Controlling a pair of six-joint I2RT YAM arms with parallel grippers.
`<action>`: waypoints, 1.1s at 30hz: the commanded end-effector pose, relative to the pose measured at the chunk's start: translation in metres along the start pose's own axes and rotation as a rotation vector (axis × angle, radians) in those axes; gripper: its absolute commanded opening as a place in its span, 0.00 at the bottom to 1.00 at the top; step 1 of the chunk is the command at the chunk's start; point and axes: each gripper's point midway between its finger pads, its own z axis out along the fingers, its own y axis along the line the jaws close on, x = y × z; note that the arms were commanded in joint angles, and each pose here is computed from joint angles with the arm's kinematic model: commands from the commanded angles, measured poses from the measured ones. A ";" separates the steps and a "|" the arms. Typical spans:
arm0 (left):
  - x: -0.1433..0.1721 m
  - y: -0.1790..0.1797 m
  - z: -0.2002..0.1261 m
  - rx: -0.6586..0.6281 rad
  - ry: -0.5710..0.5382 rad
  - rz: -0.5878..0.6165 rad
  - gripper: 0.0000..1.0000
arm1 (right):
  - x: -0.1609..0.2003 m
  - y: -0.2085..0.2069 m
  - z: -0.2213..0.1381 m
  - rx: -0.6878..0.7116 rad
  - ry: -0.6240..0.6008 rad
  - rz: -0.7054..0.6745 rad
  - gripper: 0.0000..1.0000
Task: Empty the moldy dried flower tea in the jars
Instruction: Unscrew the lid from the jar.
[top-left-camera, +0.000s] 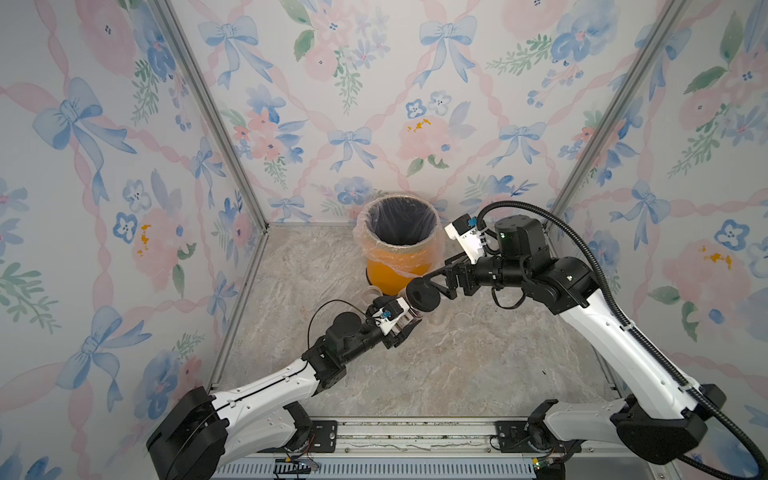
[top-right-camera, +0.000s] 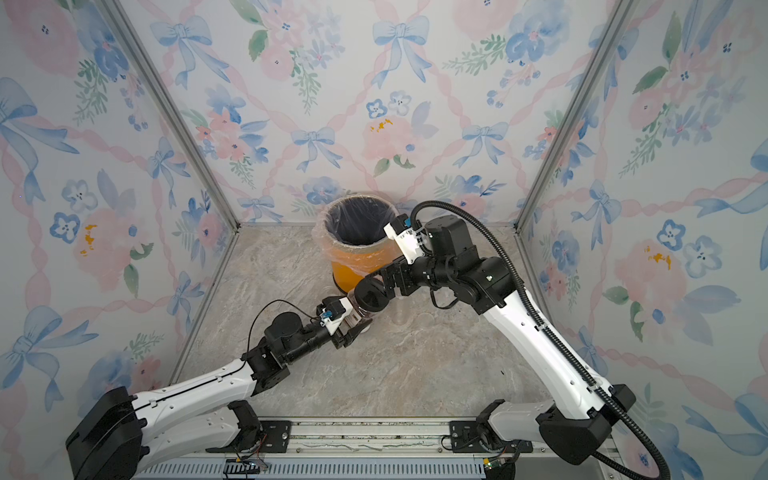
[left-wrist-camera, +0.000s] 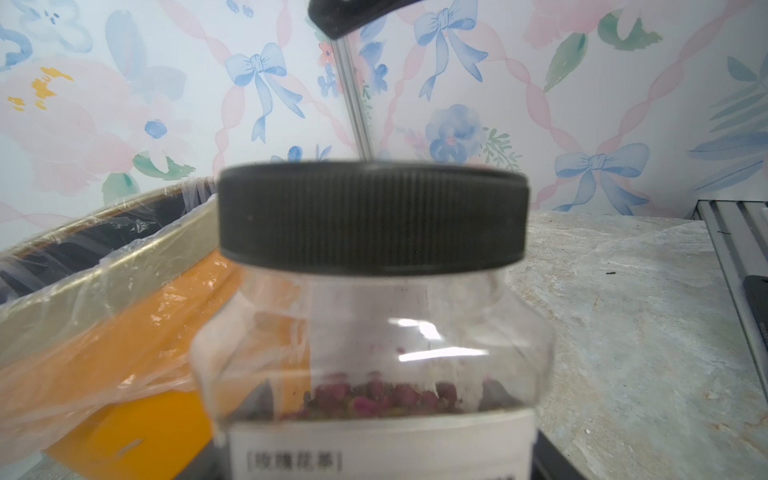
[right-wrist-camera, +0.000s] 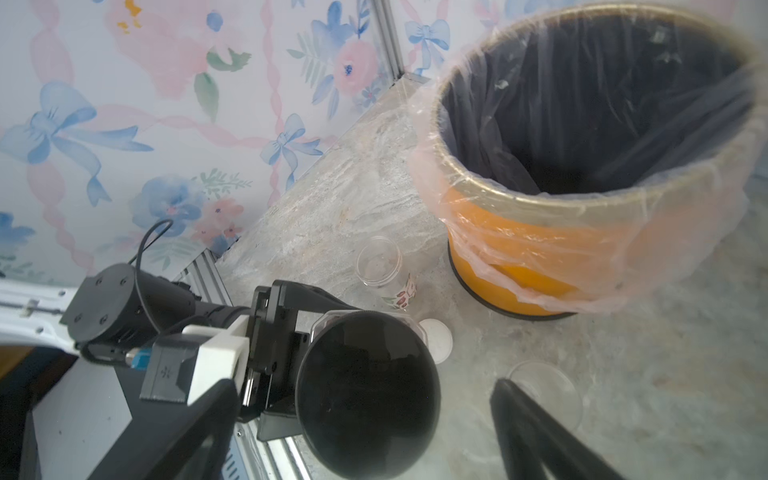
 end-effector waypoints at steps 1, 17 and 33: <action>-0.017 0.004 0.002 -0.014 -0.041 0.017 0.43 | 0.026 -0.020 0.016 0.134 0.137 0.236 0.97; -0.019 0.004 -0.001 -0.024 -0.048 0.022 0.43 | 0.072 -0.002 0.056 0.165 0.401 0.175 0.97; -0.018 0.003 0.000 -0.017 -0.045 0.028 0.43 | 0.082 0.001 0.069 0.123 0.451 0.085 0.78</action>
